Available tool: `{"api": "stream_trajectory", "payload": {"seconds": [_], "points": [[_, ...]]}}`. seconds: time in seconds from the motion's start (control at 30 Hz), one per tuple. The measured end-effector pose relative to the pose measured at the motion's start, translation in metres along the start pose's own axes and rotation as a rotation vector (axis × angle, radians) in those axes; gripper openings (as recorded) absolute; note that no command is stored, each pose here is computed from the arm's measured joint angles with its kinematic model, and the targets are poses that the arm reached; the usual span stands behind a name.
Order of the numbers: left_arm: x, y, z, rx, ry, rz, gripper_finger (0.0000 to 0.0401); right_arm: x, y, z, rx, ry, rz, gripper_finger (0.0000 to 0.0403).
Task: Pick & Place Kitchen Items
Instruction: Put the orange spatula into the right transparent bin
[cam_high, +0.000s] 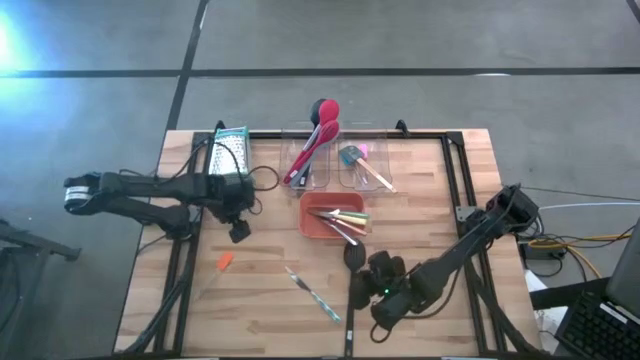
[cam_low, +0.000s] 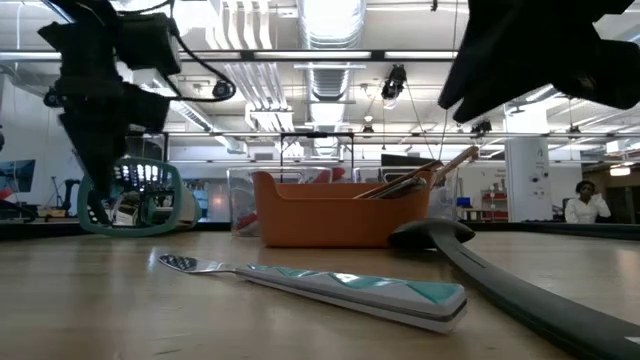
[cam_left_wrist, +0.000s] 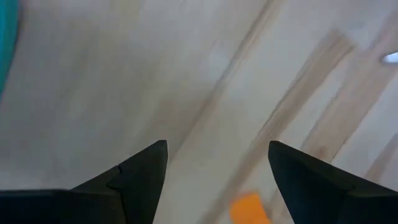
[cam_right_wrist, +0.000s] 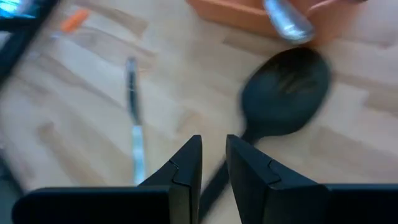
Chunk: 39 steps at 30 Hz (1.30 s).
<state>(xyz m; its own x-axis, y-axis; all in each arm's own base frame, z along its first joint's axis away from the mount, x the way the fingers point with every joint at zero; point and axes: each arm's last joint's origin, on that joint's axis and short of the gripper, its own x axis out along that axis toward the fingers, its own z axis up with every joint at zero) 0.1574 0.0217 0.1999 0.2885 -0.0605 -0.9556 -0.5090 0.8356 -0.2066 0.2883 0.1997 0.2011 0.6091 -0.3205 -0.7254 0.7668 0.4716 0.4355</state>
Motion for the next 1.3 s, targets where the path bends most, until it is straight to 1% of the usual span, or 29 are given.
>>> {"api": "stream_trajectory", "payload": {"seconds": [0.1, 0.27, 0.37, 0.57, 0.8, 1.03, 1.23, 1.3], "points": [[0.001, -0.007, -0.008, -0.067, 0.046, 0.017, 0.0284, -0.004, -0.005, 0.004, -0.057, -0.009, -0.072, 0.0068], [0.003, -0.026, -0.022, -0.118, 0.056, 0.035, 0.028, -0.009, -0.013, 0.009, -0.138, -0.02, -0.172, 0.0068], [0.004, -0.038, -0.032, -0.114, 0.047, 0.051, 0.0276, -0.01, -0.018, 0.011, -0.183, -0.027, -0.227, 0.0068], [0.007, -0.057, -0.051, -0.078, 0.093, 0.046, 0.0273, -0.013, -0.028, 0.014, -0.25, -0.036, -0.318, 0.0068], [0.02, -0.073, -0.068, 0.005, 0.172, 0.102, 0.0273, -0.016, -0.03, 0.017, -0.261, -0.04, -0.336, 0.0068], [0.037, -0.079, -0.074, 0.103, 0.234, 0.18, 0.0273, -0.016, -0.03, 0.017, -0.235, -0.044, -0.334, 0.0068], [0.049, -0.086, -0.072, 0.183, 0.233, 0.157, 0.0273, -0.018, -0.027, 0.018, -0.224, -0.043, -0.322, 0.0068], [0.052, -0.086, -0.072, 0.201, 0.246, 0.173, 0.0273, -0.019, -0.024, 0.019, -0.224, -0.041, -0.314, 0.0068]]}}
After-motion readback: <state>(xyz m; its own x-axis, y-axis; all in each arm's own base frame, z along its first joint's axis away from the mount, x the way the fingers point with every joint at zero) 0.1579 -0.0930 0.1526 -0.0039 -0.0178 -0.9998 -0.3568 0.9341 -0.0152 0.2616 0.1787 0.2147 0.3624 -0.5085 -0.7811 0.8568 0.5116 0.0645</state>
